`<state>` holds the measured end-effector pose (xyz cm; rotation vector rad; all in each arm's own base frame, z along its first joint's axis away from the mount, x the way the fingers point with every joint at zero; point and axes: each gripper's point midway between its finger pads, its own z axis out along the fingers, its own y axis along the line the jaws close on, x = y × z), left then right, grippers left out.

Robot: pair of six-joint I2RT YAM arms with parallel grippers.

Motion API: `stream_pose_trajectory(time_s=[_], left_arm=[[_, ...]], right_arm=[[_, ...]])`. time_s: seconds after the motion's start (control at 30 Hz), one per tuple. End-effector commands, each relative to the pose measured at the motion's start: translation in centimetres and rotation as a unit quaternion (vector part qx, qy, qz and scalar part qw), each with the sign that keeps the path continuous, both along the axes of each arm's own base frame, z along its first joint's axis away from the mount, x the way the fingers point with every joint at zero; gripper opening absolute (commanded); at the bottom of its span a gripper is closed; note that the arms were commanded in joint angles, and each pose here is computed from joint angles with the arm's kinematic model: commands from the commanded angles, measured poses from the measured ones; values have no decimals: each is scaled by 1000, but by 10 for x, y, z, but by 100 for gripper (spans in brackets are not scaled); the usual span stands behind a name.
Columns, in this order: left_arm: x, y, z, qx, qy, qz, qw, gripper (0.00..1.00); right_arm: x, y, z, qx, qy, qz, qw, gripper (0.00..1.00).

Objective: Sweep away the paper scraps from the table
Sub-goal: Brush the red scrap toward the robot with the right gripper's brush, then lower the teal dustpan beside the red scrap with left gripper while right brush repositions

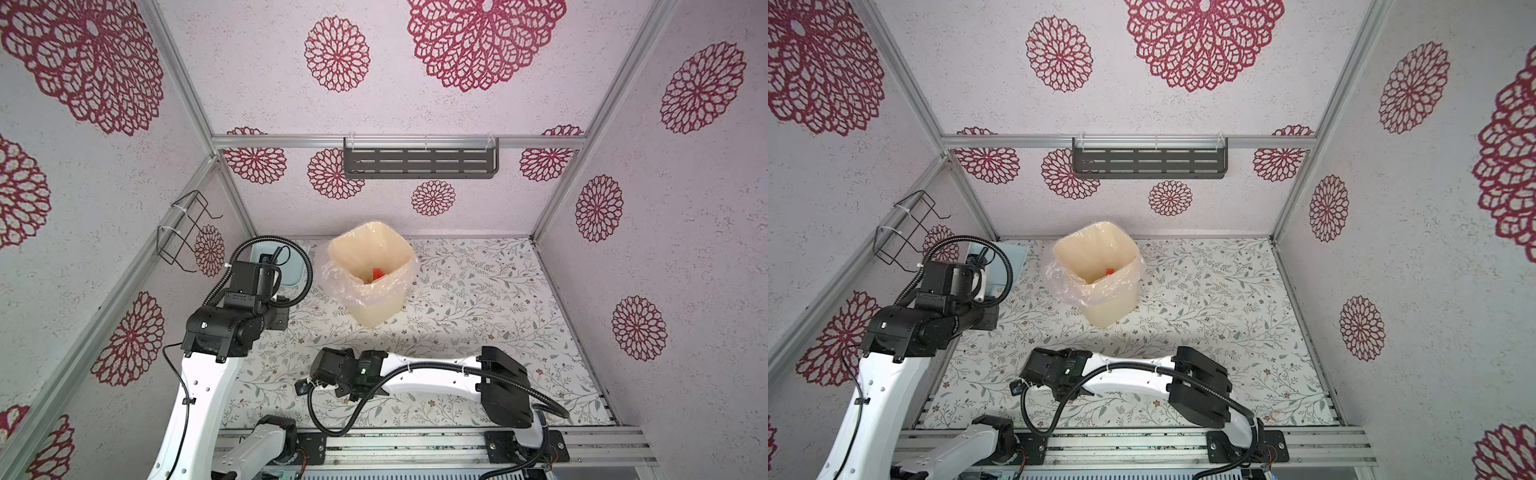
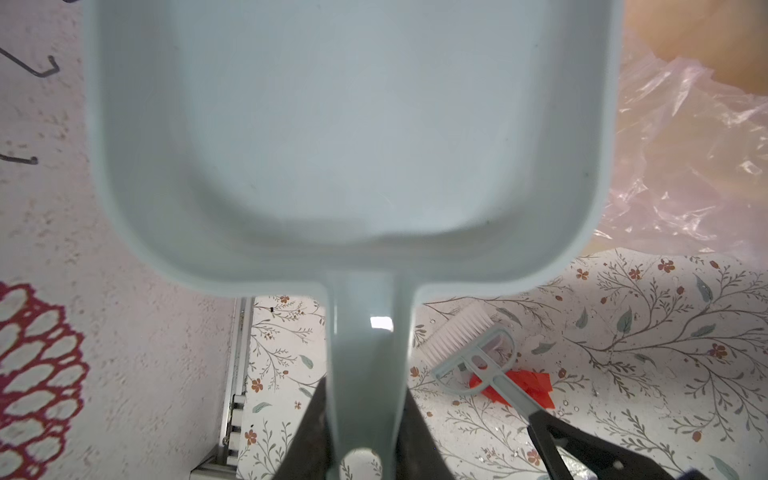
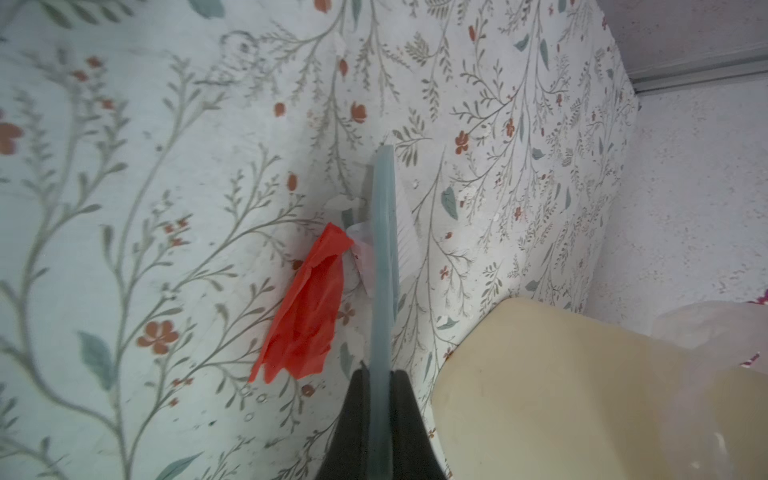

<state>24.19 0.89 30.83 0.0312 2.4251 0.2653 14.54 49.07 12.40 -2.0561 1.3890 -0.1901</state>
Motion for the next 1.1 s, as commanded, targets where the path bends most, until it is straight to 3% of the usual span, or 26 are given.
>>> stream_pose_trajectory(time_s=[0.0, 0.13, 0.27, 0.5, 0.73, 0.87, 1.07], left_arm=[[0, 1, 7, -9, -16, 4, 1000, 0], [1, -1, 6, -13, -17, 4, 1000, 0], [2, -1, 7, -14, -18, 3, 1000, 0], [0, 0, 8, -10, -19, 1, 1000, 0], [-3, -1, 9, -6, -17, -7, 1000, 0], [-4, -2, 6, -4, -10, -15, 1000, 0], [-9, -3, 3, -4, -1, -23, 1000, 0]], right_arm=[[-16, -34, 9, -20, 39, -33, 998, 0], [-11, -41, 32, 2, 36, -71, 997, 0], [-17, -40, 59, 23, 90, -98, 991, 0], [-34, -36, 95, 102, 206, -187, 955, 0], [-49, -24, 137, 231, 318, -236, 889, 0], [-43, -16, 145, 289, 389, -282, 828, 0], [-35, -2, 125, 312, 477, -336, 750, 0]])
